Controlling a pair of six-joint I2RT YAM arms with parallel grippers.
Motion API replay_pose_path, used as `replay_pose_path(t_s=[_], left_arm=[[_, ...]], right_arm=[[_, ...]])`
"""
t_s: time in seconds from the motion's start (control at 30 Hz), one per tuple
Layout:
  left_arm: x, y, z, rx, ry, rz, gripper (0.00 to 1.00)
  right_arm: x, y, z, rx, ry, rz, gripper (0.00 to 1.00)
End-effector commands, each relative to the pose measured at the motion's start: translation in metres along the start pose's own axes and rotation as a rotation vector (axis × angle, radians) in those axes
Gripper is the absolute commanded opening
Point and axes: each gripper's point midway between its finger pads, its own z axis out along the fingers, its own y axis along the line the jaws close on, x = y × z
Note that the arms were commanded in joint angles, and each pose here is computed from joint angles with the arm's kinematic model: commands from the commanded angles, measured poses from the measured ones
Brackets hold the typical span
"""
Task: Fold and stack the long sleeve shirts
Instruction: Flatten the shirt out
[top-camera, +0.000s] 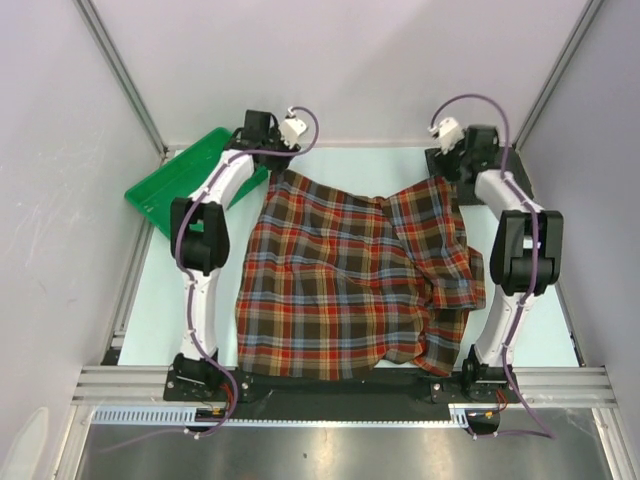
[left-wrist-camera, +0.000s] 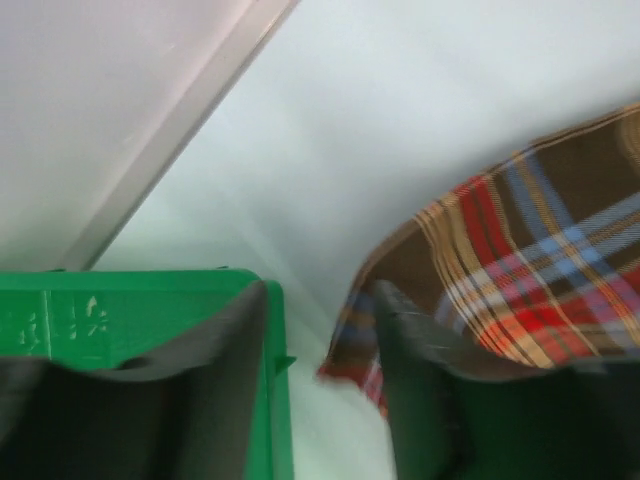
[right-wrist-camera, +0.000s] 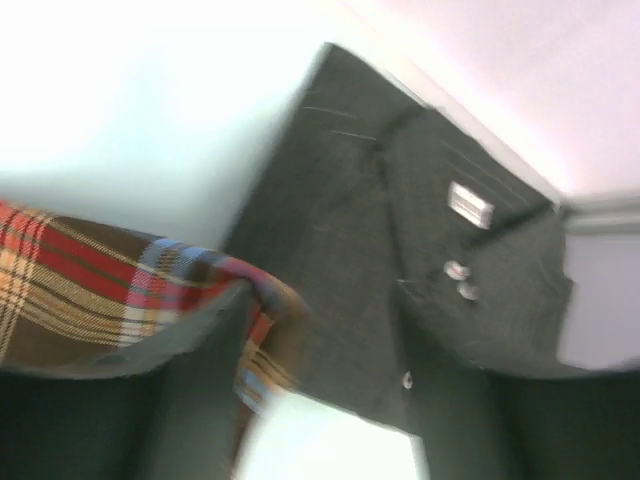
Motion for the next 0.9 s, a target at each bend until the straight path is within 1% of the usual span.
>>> replay_pose_path(t_s=[0.0,0.03,0.07,0.1,0.13,0.17,0.2,0.23,0.27,0.3,0.33,0.37,0.4,0.43,0.47,0.5,0.53,0.57,0.6,0.63,0.7,0.73,0.87], left_arm=[[-0.043,0.0,-0.067,0.063,-0.043,-0.063,0.58],[-0.055,-0.004,-0.099,0.076,-0.057,-0.053,0.6],[-0.044,-0.021,-0.108,0.13,-0.032,-0.053,0.61],[-0.045,-0.038,-0.119,0.187,-0.044,-0.045,0.61],[-0.045,-0.05,-0.134,0.22,-0.048,-0.033,0.62],[-0.036,-0.068,-0.153,0.252,-0.039,-0.033,0.62],[-0.038,-0.085,-0.164,0.285,-0.052,-0.019,0.62],[-0.032,-0.098,-0.171,0.31,-0.048,-0.006,0.63],[-0.019,-0.117,-0.184,0.343,-0.032,0.003,0.63],[-0.016,-0.135,-0.187,0.375,-0.025,0.028,0.63],[0.007,-0.154,-0.186,0.413,0.023,0.035,0.63],[0.007,-0.164,-0.197,0.426,0.008,0.054,0.64],[0.011,-0.177,-0.199,0.453,0.01,0.067,0.64],[0.027,-0.193,-0.199,0.492,0.035,0.061,0.67],[0.032,-0.2,-0.2,0.509,0.041,0.068,0.69],[0.034,-0.209,-0.203,0.527,0.044,0.088,0.71],[0.045,-0.219,-0.202,0.554,0.065,0.107,0.74],[0.05,-0.225,-0.203,0.566,0.073,0.121,0.75],[0.052,-0.233,-0.206,0.584,0.069,0.143,0.76],[0.064,-0.242,-0.208,0.607,0.086,0.164,0.77],[0.072,-0.253,-0.211,0.628,0.09,0.198,0.77],[0.08,-0.258,-0.211,0.64,0.103,0.196,0.77],[0.085,-0.265,-0.212,0.66,0.105,0.16,0.77]], right_arm=[[-0.005,-0.044,-0.053,-0.03,0.072,0.126,0.91],[-0.003,-0.034,-0.073,-0.098,0.093,0.137,0.92],[-0.002,-0.035,-0.087,-0.116,0.097,0.153,0.93],[0.01,-0.043,-0.103,-0.13,0.108,0.193,0.93],[0.014,-0.017,-0.123,-0.28,0.103,0.227,0.93],[0.012,-0.016,-0.146,-0.315,0.09,0.239,0.93],[0.024,-0.007,-0.161,-0.367,0.112,0.263,0.92],[0.033,0.024,-0.188,-0.504,0.154,0.299,0.91],[0.034,0.035,-0.206,-0.551,0.145,0.234,0.9],[0.051,0.063,-0.221,-0.638,0.182,0.235,0.89],[0.059,0.089,-0.242,-0.731,0.217,0.248,0.89],[0.062,0.101,-0.258,-0.747,0.204,0.179,0.9],[0.082,0.126,-0.264,-0.791,0.246,0.175,0.91],[0.094,0.14,-0.267,-0.801,0.29,0.125,0.91],[0.095,0.147,-0.274,-0.781,0.281,0.069,0.93],[0.099,0.151,-0.271,-0.763,0.28,0.03,0.93],[0.117,0.172,-0.274,-0.79,0.333,-0.014,0.95],[0.12,0.176,-0.27,-0.767,0.338,-0.045,0.96],[0.119,0.173,-0.261,-0.703,0.317,-0.067,0.97],[0.127,0.183,-0.258,-0.7,0.351,-0.112,0.97],[0.126,0.182,-0.243,-0.643,0.36,-0.148,0.98],[0.126,0.182,-0.239,-0.639,0.361,-0.158,0.98],[0.127,0.178,-0.221,-0.614,0.401,-0.167,0.98]])
